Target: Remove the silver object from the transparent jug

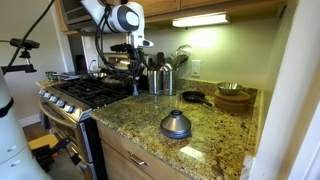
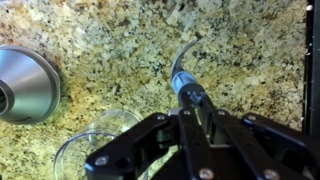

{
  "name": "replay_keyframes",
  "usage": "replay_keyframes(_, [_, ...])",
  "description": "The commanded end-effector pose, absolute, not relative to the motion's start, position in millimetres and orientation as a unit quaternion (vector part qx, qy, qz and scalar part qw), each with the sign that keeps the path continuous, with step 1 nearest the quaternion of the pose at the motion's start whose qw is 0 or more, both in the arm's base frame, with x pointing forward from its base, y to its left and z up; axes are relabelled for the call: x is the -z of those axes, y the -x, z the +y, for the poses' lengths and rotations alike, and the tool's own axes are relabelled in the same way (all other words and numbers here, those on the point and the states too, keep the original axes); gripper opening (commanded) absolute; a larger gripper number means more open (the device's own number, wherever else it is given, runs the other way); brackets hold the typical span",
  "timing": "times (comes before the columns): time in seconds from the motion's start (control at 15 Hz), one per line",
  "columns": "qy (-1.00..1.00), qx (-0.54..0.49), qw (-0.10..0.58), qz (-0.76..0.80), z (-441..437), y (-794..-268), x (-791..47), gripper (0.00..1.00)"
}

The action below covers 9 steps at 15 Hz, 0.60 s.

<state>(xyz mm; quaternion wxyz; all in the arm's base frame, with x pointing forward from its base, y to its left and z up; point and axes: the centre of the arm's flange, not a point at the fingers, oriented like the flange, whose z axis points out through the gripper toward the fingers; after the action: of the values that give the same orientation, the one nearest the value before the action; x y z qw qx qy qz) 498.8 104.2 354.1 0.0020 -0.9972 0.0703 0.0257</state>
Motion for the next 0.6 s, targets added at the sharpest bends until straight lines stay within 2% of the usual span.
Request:
replay_keyframes(0.0, [0.997, -0.022, 0.015, 0.070, 119, -502, -319, 0.08])
replay_keyframes(0.53, [0.997, -0.039, 0.022, 0.066, 130, -499, -247, 0.08])
